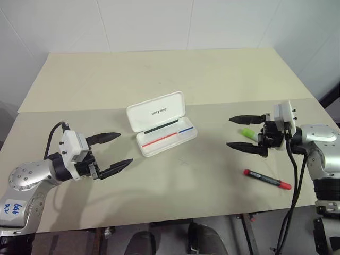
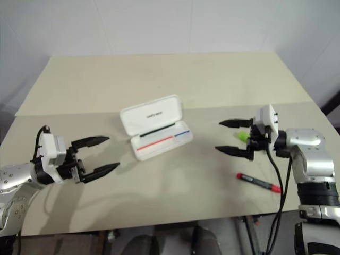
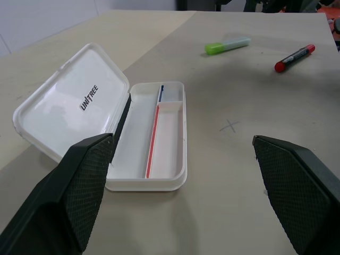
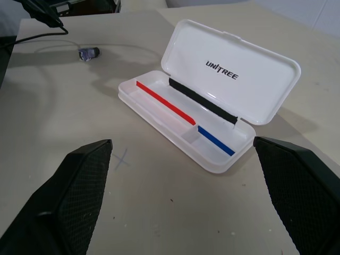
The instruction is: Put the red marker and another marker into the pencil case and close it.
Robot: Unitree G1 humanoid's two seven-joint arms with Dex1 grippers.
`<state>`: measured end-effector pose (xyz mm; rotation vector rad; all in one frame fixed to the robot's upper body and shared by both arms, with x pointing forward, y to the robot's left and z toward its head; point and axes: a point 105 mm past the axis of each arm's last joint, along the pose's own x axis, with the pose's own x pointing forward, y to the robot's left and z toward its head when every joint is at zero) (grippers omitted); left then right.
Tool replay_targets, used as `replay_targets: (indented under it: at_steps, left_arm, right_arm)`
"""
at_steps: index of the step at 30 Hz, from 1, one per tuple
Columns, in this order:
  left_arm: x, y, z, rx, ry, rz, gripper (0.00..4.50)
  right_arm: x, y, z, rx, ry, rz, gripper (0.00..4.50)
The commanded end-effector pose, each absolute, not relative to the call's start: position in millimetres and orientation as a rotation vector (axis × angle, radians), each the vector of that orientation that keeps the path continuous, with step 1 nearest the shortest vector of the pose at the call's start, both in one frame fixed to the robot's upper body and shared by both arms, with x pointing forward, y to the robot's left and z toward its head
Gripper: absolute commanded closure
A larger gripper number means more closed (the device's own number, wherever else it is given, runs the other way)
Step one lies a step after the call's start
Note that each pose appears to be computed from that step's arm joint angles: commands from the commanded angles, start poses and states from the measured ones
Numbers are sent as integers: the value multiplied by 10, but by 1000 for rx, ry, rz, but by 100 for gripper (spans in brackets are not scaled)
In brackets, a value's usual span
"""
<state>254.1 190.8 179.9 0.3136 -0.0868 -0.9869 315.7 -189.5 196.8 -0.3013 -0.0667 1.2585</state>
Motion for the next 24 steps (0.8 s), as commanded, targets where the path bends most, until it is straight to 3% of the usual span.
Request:
replay_targets:
  at_steps: [1,12,15,23,24]
  left_arm:
    - [2532,1867,1875,361,-131,-976,2]
    - [2581,1717,1859,365,-121,-1036,2]
    - [2586,1658,1858,326,-123,-1070,72]
    - [2680,1546,1742,337,-89,-1105,341]
    - [2714,1490,1718,338,-78,-1120,341]
  right_arm:
    - [3167,-1806,2053,-324,-111,1271,0]
    - [3184,-1687,2037,-317,-136,1302,0]
    - [3164,-1597,2005,-303,-157,1323,0]
    - [3078,-1438,1970,-288,-189,1359,0]
    - [3066,-1425,1984,-288,-197,1365,0]
